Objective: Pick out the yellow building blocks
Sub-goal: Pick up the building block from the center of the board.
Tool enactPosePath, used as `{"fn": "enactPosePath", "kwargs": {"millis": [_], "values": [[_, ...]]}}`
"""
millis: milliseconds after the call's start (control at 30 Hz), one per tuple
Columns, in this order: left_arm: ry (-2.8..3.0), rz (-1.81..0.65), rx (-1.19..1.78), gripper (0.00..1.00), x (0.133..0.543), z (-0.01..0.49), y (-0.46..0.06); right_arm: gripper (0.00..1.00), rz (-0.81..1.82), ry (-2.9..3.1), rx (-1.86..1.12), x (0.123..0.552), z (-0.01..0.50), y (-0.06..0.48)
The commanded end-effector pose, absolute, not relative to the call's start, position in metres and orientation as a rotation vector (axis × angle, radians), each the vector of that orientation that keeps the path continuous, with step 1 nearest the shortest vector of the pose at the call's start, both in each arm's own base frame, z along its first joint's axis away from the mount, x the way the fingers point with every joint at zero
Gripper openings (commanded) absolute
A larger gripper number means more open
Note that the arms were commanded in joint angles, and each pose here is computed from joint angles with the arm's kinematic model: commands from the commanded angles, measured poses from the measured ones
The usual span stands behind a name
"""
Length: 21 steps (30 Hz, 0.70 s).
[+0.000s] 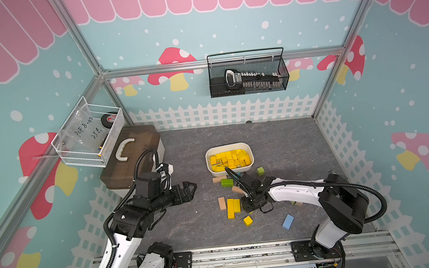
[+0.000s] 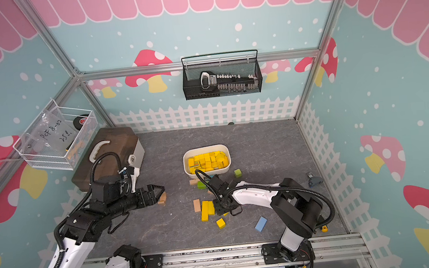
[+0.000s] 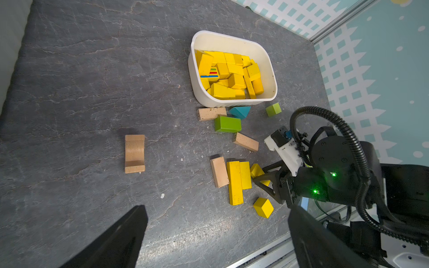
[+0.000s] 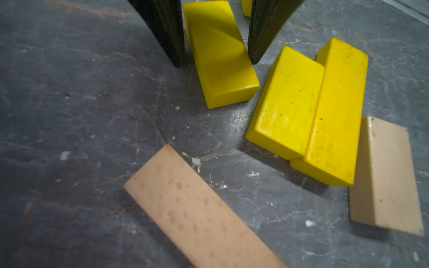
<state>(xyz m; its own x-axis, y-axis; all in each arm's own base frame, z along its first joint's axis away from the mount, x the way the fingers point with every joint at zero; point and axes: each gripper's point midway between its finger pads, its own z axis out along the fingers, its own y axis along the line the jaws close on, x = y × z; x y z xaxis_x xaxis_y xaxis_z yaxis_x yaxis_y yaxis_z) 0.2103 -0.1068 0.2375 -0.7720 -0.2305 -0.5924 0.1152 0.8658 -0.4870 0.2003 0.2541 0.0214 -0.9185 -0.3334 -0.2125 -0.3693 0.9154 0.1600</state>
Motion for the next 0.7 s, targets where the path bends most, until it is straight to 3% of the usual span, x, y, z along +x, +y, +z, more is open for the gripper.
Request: {"fn": "enactPosePath", "kwargs": {"millis": [0, 300, 667], "values": [[2.353, -0.681, -0.091, 0.99, 0.211, 0.237, -0.107, 0.41, 0.242, 2.920, -0.532, 0.198, 0.017, 0.250], [2.343, -0.680, -0.093, 0.99, 0.210, 0.239, -0.106, 0.29, 0.250, 2.910, -0.527, 0.198, 0.019, 0.249], [2.344, -0.689, -0.086, 0.99, 0.210, 0.239, -0.108, 0.26, 0.276, 2.843, -0.477, 0.199, 0.035, 0.241]]}}
